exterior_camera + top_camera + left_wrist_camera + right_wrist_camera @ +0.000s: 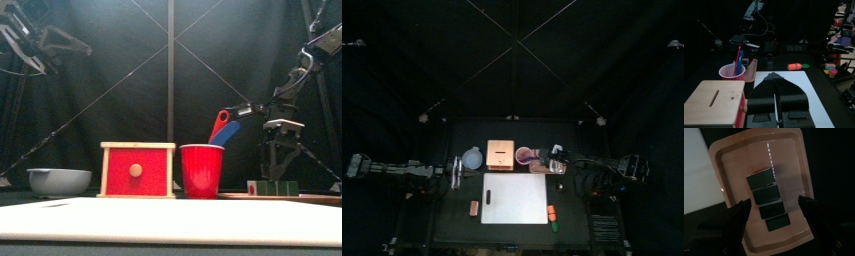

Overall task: Place sushi on board then cut the sushi with the knife then place the pieces on the plate
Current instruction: Place the sushi on the board

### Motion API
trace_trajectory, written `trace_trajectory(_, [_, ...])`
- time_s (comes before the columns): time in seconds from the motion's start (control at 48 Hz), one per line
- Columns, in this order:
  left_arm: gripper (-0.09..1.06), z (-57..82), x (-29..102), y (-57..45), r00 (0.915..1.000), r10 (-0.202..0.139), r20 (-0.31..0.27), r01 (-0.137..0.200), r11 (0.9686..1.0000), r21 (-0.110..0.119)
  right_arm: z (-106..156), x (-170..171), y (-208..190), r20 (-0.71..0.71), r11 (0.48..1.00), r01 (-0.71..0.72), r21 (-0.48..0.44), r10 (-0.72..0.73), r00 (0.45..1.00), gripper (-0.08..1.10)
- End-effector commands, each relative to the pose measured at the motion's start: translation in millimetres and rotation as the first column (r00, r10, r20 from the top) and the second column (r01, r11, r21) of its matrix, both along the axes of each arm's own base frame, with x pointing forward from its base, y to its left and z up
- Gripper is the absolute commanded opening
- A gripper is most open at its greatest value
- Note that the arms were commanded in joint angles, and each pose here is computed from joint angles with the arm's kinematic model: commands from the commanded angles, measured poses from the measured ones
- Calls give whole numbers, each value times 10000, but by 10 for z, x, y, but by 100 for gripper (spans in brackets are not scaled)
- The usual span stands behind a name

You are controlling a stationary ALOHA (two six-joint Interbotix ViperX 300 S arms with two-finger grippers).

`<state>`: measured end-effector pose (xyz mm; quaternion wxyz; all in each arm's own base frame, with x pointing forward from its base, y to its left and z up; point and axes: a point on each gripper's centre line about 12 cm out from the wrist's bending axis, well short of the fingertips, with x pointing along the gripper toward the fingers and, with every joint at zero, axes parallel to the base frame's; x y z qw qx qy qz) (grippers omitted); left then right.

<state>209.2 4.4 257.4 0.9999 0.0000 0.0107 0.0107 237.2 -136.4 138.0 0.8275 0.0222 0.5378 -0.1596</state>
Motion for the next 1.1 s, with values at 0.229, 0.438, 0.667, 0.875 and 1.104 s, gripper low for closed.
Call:
trace_trajectory(0.229, [-1, 53, 17, 2, 9998, 12, 185, -11, 10000, -40, -30, 50, -67, 8, 9999, 69, 156, -69, 10000, 103])
trace_trajectory(0.438, [-1, 53, 17, 4, 9998, 22, 185, -21, 10000, -26, -77, 65, -140, -81, 9997, 213, 156, -211, 9997, 102])
trace_trajectory(0.667, [-1, 41, 14, 5, 9999, 27, 154, -27, 10000, -41, -169, 93, -165, -336, 9994, 202, 266, -193, 9992, 99])
trace_trajectory(0.875, [-1, 23, 9, 4, 9999, 22, 108, -21, 10000, -27, -204, 125, -184, -457, 9995, 137, 272, -125, 9989, 82])
trace_trajectory(1.104, [-1, 29, 11, 4, 9999, 22, 124, -21, 10000, -42, -151, 135, -200, -357, 9990, 299, 321, -288, 9989, 57])
